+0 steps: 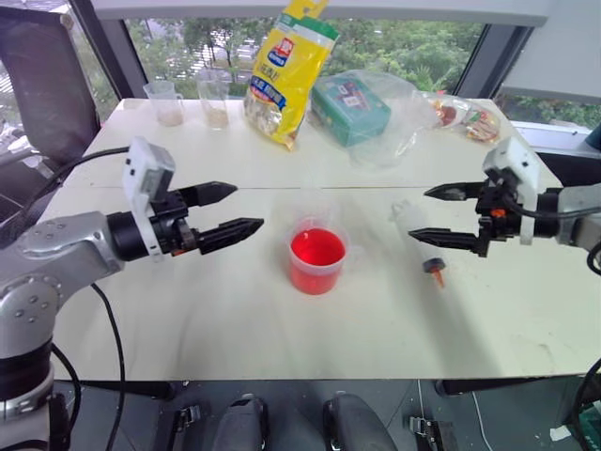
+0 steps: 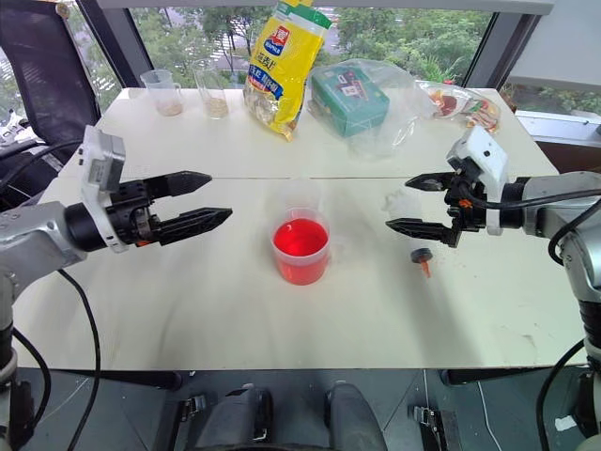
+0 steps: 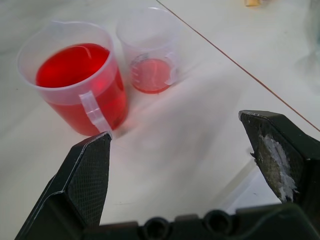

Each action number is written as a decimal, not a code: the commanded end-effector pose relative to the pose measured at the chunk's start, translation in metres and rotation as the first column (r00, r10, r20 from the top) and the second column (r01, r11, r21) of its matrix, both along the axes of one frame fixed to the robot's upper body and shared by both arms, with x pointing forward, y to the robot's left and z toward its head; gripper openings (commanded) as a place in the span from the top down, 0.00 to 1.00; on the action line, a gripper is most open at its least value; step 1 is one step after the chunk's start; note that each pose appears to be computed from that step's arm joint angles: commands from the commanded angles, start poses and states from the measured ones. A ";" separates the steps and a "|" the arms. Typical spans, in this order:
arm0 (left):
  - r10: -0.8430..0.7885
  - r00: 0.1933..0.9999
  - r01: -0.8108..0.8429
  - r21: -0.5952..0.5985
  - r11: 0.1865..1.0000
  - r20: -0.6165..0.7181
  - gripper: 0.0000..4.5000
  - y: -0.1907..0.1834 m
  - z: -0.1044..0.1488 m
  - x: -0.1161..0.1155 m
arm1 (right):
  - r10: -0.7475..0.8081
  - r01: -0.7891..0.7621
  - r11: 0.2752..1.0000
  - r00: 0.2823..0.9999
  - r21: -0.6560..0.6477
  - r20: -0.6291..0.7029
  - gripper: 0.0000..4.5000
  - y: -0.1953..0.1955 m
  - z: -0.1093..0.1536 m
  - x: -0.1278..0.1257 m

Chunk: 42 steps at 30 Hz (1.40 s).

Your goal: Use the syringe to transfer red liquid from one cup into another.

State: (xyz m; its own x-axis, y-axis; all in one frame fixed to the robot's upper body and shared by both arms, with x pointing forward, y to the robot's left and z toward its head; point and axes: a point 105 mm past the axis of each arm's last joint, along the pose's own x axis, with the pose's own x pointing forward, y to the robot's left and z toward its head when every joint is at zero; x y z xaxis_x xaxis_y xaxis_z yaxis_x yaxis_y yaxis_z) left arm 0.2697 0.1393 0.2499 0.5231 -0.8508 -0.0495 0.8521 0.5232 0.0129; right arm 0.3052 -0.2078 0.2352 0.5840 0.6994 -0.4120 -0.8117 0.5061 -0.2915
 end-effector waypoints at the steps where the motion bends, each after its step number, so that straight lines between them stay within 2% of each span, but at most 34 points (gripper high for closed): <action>1: 0.001 0.998 -0.001 -0.008 1.000 0.059 0.00 0.000 0.010 0.000 | -0.007 0.008 1.000 0.999 -0.014 0.052 0.01 -0.002 0.014 0.001; 14: -0.031 0.998 0.031 -0.002 1.000 0.054 0.00 -0.004 0.005 0.000 | -0.157 0.158 0.987 0.987 -0.039 0.032 0.01 -0.018 0.013 0.019; 18: -0.036 0.997 0.036 -0.007 0.999 0.061 0.00 -0.007 0.005 0.001 | -0.249 0.248 0.968 0.967 -0.032 -0.047 0.01 -0.021 0.010 0.029; 22: -0.038 0.997 0.038 -0.005 0.999 0.065 0.00 -0.009 0.002 0.005 | -0.359 0.349 0.933 0.922 -0.088 -0.148 0.01 -0.026 -0.002 0.042; 27: -0.041 0.996 0.042 -0.008 0.999 0.082 0.00 -0.012 0.001 0.008 | -0.512 0.489 0.859 0.827 -0.151 -0.234 0.01 -0.028 -0.017 0.069; 34: -0.033 0.995 0.035 -0.024 0.999 0.099 0.00 -0.018 -0.003 0.007 | -0.627 0.570 0.779 0.711 -0.262 -0.317 0.01 -0.039 -0.054 0.094; 42: 0.011 0.994 -0.008 -0.027 1.000 0.110 0.00 -0.015 -0.006 0.002 | -0.631 0.552 0.776 0.683 -0.305 -0.367 0.01 -0.027 -0.076 0.106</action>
State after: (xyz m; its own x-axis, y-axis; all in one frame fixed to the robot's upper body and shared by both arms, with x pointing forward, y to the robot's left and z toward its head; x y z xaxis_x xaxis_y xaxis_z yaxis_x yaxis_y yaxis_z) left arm 0.2759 0.1226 0.2305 0.5214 -0.8532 -0.0148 0.8529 0.5206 0.0382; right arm 0.4047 -0.2381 0.1451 0.5570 0.1723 -0.8124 -0.4027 0.9116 -0.0828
